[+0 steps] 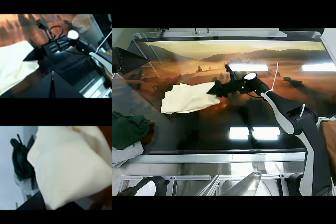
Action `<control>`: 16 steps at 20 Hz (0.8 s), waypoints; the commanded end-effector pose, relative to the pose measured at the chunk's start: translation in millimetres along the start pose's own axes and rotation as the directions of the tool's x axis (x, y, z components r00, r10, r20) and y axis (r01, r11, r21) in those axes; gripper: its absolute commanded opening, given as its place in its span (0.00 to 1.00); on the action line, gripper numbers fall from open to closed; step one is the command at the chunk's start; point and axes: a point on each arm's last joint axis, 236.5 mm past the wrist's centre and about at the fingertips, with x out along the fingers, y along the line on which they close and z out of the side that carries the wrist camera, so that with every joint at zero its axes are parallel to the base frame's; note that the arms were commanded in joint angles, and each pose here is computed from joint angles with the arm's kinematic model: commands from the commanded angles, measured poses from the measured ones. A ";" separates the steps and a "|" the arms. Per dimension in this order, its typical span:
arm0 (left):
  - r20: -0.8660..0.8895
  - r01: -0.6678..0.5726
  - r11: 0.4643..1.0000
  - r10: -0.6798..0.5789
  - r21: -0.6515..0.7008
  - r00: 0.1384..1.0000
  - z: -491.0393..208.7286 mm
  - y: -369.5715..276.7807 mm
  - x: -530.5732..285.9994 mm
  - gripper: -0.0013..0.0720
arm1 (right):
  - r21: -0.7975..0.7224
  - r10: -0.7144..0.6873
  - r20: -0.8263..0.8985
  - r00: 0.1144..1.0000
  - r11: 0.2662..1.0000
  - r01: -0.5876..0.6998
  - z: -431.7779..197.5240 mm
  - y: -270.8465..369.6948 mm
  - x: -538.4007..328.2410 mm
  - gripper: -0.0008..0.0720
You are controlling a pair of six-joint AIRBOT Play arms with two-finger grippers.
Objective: Fold the shirts.
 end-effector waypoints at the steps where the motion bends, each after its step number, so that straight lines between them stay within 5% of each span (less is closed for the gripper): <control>1: -0.010 0.007 1.000 -0.007 0.001 1.000 -2.2 -1.5 0.5 0.05 | -0.115 0.073 0.141 0.987 0.992 -0.057 50.4 74.8 -53.6 0.04; 4: -0.010 0.007 1.000 -0.007 0.000 1.000 -2.5 -1.5 0.5 0.05 | -0.127 -0.071 0.362 0.929 0.984 0.124 100.0 124.2 -178.0 0.04; 7: -0.010 0.007 1.000 -0.007 0.000 1.000 -2.4 -1.5 0.5 0.05 | 0.127 -0.334 0.566 0.754 0.939 0.321 107.1 136.0 -337.9 0.04; 12: -0.004 0.004 1.000 -0.004 0.001 1.000 -1.0 -0.7 0.5 0.05 | 0.549 -0.792 0.495 0.358 0.604 0.578 -12.6 106.7 -553.7 0.04; 16: -0.008 0.005 1.000 -0.005 0.001 1.000 -1.9 -1.1 0.5 0.05 | 0.782 -0.910 0.294 0.291 0.405 0.474 -111.4 73.1 -636.0 0.04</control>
